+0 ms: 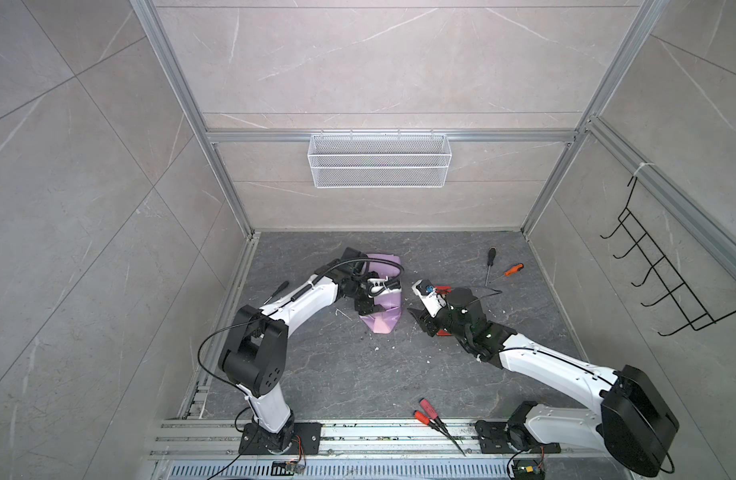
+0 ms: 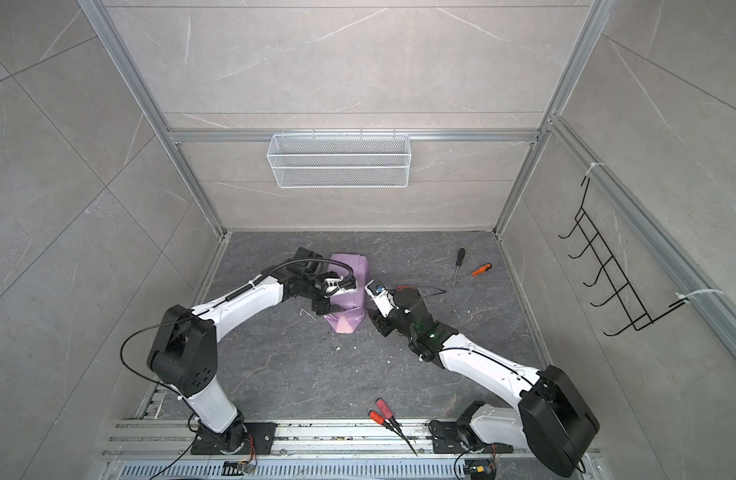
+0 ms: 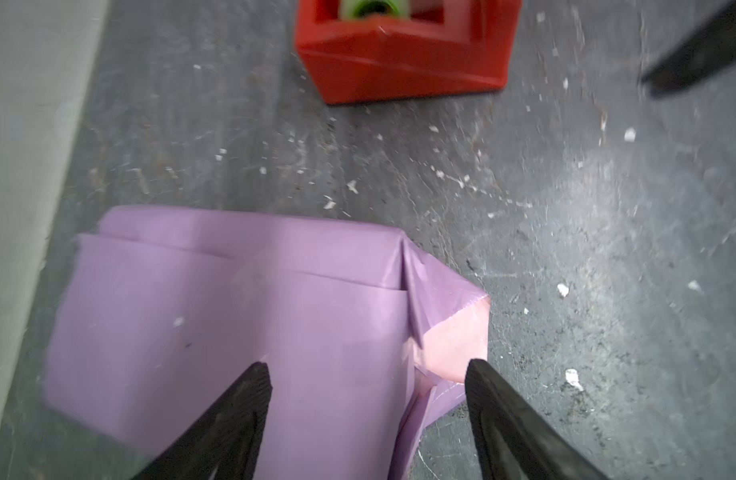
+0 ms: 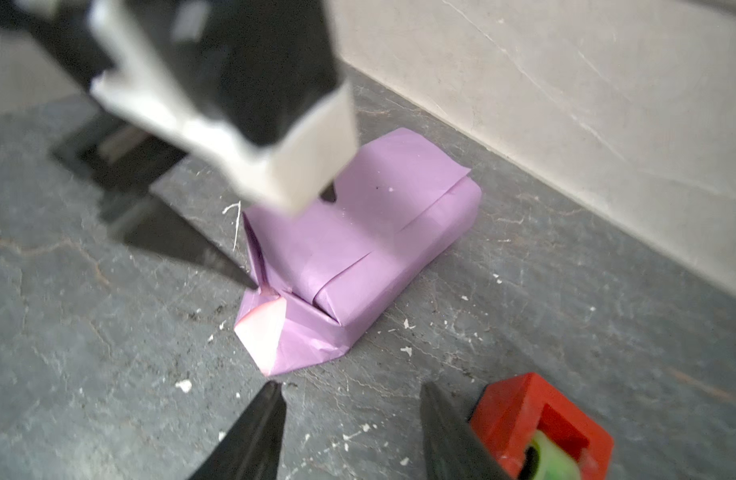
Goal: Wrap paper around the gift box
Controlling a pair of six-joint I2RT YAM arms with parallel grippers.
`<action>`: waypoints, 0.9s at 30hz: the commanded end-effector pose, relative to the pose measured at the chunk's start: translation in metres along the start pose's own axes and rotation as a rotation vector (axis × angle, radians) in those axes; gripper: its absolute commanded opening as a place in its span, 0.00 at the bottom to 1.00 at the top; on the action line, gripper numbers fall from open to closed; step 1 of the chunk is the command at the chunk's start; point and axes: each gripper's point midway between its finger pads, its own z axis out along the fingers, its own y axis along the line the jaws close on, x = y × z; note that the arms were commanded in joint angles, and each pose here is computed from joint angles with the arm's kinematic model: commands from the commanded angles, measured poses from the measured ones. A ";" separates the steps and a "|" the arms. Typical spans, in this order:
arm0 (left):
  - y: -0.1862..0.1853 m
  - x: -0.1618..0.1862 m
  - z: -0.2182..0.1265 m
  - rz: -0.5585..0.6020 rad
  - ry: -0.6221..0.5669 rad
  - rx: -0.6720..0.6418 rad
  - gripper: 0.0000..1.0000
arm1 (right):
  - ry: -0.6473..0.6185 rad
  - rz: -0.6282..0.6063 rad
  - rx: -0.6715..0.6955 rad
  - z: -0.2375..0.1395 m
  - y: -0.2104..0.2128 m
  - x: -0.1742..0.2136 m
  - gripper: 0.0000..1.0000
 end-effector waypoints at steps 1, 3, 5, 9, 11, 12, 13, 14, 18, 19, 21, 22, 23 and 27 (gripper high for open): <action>0.024 -0.007 -0.038 -0.187 -0.060 -0.048 0.80 | 0.141 -0.321 -0.160 -0.003 0.032 0.024 0.54; 0.039 0.002 -0.039 -0.237 -0.059 -0.077 0.80 | 0.196 -0.465 -0.235 0.003 0.048 0.035 0.53; 0.053 0.008 -0.038 -0.304 -0.061 -0.084 0.80 | 0.249 -0.579 -0.283 0.013 0.057 0.046 0.52; 0.063 0.017 -0.023 -0.344 -0.042 -0.044 0.80 | 0.333 -0.754 -0.335 0.036 0.063 0.075 0.51; 0.065 0.020 -0.015 -0.346 -0.034 -0.036 0.80 | 0.361 -0.797 -0.348 0.048 0.064 0.087 0.51; 0.065 0.024 -0.010 -0.351 -0.027 -0.028 0.80 | 0.376 -0.812 -0.353 0.054 0.064 0.092 0.51; 0.064 0.027 -0.006 -0.351 -0.014 -0.021 0.80 | 0.390 -0.822 -0.355 0.059 0.063 0.096 0.51; 0.062 0.031 -0.001 -0.345 0.002 -0.010 0.80 | 0.397 -0.828 -0.361 0.064 0.064 0.098 0.51; 0.056 0.045 0.011 -0.328 0.040 0.009 0.80 | 0.401 -0.876 -0.348 0.084 0.062 0.104 0.49; 0.054 0.049 0.014 -0.329 0.051 0.014 0.80 | 0.411 -0.885 -0.343 0.088 0.061 0.107 0.48; 0.050 0.054 0.018 -0.322 0.067 0.023 0.80 | 0.436 -0.917 -0.335 0.095 0.057 0.112 0.46; 0.047 0.056 0.020 -0.317 0.069 0.028 0.80 | 0.438 -0.930 -0.337 0.099 0.057 0.113 0.46; 0.046 0.057 0.021 -0.316 0.072 0.030 0.80 | 0.440 -0.945 -0.336 0.102 0.056 0.115 0.46; 0.042 0.058 0.024 -0.314 0.076 0.040 0.79 | 0.454 -1.002 -0.334 0.112 0.054 0.121 0.42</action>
